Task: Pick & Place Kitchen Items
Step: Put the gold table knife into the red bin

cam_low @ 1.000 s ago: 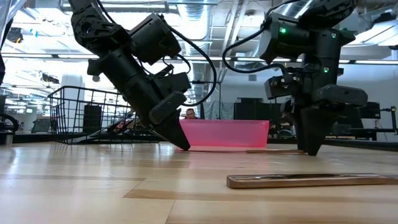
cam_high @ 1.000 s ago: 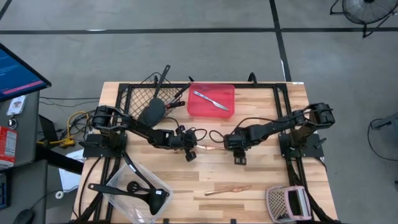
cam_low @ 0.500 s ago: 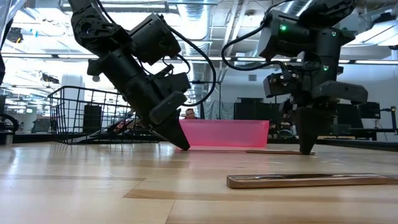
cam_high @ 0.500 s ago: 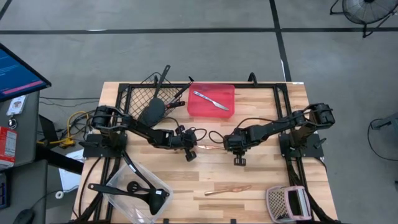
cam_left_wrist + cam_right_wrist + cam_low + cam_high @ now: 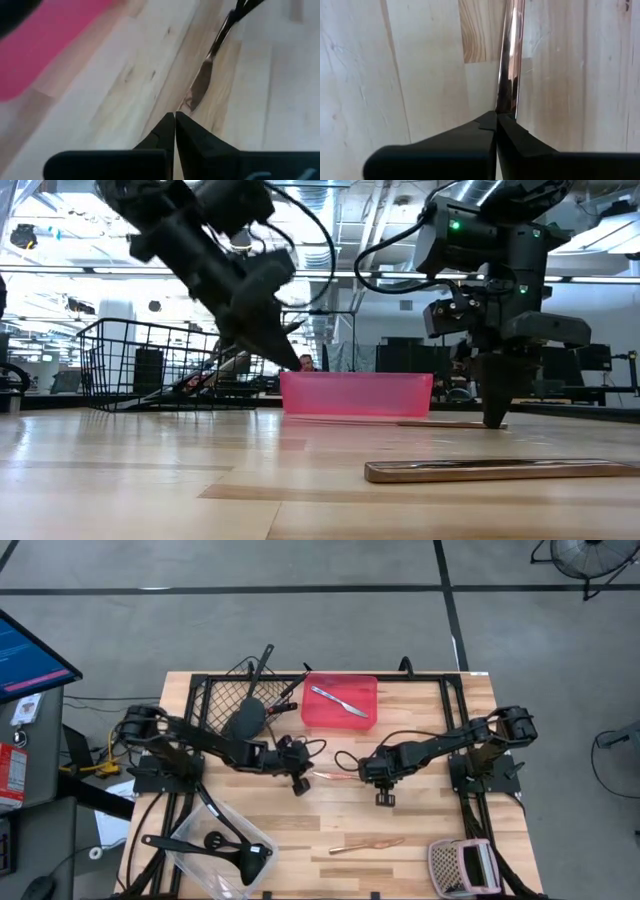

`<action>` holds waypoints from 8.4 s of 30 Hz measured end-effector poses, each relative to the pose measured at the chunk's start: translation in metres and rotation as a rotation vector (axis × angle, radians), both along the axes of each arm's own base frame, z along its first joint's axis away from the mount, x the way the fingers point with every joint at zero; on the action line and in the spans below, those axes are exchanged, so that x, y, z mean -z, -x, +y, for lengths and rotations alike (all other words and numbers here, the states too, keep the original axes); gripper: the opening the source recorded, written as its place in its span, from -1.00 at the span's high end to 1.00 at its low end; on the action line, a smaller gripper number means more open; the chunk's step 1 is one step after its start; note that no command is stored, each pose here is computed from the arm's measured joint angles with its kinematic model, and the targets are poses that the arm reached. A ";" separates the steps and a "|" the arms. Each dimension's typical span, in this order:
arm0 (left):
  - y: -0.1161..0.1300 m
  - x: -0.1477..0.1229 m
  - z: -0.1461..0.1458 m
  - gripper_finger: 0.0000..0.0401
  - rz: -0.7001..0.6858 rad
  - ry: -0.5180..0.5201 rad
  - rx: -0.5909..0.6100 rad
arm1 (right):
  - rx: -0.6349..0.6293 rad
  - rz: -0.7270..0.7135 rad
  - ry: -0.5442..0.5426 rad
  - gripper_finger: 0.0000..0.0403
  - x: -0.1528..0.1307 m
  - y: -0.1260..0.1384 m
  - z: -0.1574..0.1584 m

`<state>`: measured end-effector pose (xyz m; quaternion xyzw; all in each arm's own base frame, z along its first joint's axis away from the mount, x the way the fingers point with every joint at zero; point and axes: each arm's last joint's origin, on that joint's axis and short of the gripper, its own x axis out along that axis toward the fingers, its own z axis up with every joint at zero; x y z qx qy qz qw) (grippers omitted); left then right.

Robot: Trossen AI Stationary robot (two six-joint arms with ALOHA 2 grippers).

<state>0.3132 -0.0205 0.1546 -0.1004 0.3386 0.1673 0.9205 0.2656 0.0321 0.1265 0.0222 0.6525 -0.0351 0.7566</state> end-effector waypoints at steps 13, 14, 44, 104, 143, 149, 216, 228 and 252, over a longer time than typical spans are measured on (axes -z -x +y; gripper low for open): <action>0.026 -0.066 0.000 1.00 -0.166 0.011 0.004 | -0.006 0.009 0.015 1.00 -0.011 -0.005 -0.003; 0.028 -0.069 -0.001 1.00 -0.184 0.012 0.007 | -0.006 0.008 0.015 1.00 -0.011 -0.005 -0.003; 0.067 -0.121 -0.032 1.00 -0.368 -0.010 0.051 | -0.002 -0.062 0.005 1.00 -0.014 -0.012 -0.001; 0.068 -0.120 -0.029 0.73 -0.357 -0.065 -0.021 | 0.272 -0.827 0.213 -0.11 0.072 0.065 0.035; 0.067 -0.120 -0.030 0.77 -0.352 -0.042 0.016 | 0.318 -0.877 0.249 0.98 0.071 0.062 0.029; 0.067 -0.120 -0.030 0.81 -0.351 -0.044 0.017 | 0.322 -0.893 0.248 0.98 0.066 0.060 0.029; 0.067 -0.120 -0.030 0.83 -0.351 -0.038 0.025 | 0.546 -0.954 0.447 0.80 0.103 0.050 0.054; 0.067 -0.120 -0.030 0.83 -0.351 -0.037 0.025 | 0.387 -0.911 0.467 0.98 0.089 0.048 0.060; 0.067 -0.119 -0.030 0.83 -0.350 -0.040 0.024 | 0.353 -0.949 0.307 -0.04 0.077 0.065 0.092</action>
